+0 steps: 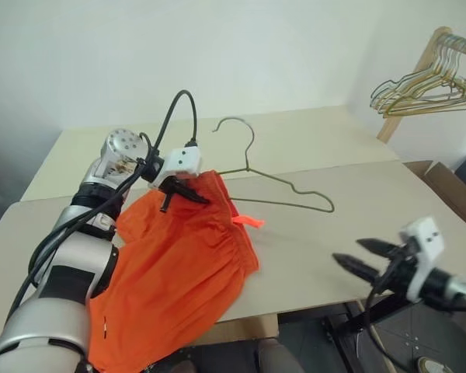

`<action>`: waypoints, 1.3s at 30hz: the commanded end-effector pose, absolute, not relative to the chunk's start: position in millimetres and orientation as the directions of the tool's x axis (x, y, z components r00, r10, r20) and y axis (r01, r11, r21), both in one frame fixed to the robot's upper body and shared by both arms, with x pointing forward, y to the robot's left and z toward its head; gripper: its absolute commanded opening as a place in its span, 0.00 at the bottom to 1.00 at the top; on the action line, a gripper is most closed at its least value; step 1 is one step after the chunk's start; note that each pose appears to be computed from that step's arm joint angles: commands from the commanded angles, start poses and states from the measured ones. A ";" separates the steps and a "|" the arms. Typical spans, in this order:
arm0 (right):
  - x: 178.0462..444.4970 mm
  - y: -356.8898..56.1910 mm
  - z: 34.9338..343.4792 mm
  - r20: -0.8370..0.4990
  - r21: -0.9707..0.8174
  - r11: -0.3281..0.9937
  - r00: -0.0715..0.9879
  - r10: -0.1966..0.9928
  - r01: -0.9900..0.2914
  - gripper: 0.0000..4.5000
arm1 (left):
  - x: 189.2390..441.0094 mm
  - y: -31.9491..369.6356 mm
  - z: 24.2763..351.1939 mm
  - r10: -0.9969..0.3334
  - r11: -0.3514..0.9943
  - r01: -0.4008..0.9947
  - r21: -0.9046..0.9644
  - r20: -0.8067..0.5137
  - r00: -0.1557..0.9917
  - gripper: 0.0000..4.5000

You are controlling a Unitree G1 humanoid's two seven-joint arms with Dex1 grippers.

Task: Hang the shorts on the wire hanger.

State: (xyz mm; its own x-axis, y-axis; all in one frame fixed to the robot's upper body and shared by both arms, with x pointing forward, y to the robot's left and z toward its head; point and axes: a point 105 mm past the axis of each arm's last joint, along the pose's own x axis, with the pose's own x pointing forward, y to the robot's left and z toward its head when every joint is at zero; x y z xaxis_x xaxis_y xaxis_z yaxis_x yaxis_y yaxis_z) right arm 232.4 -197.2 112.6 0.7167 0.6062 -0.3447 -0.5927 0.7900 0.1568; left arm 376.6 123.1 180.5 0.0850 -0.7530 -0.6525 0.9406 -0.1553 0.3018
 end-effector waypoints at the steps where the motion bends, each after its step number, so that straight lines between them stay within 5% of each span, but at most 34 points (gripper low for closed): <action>1: 243.1 -148.6 102.0 -0.293 0.227 0.705 0.643 0.707 -0.672 1.00 | 382.4 118.5 203.6 -0.777 -0.133 0.923 0.360 -0.616 0.128 0.00; 7: 253.3 -111.2 69.6 -0.356 0.362 0.649 0.545 0.759 -0.669 1.00 | 383.3 115.6 204.8 -0.783 -0.130 0.923 0.361 -0.608 0.128 0.00; 24: 265.3 -55.5 63.2 -0.268 0.576 0.515 0.448 0.853 -0.635 1.00 | 382.7 117.9 202.8 -0.784 -0.123 0.923 0.366 -0.606 0.136 0.00; 36: 273.0 -75.1 68.3 -0.234 0.610 0.528 0.502 0.833 -0.591 0.13 | 385.5 123.1 208.4 -0.780 -0.102 0.915 0.389 -0.602 0.170 0.00; 39: 279.4 -86.0 76.1 -0.205 0.607 0.546 0.550 0.810 -0.578 0.01 | 385.3 125.1 207.5 -0.780 -0.096 0.916 0.389 -0.601 0.173 0.00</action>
State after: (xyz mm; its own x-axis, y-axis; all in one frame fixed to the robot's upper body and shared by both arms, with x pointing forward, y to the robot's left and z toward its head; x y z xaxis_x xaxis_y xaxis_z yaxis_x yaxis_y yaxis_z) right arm 270.6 -74.8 62.7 0.4942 0.8334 -0.2475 -0.5735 0.5265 0.6277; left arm 383.3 123.0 190.3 0.1333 -0.7617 -0.6341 0.9367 -0.1122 0.3317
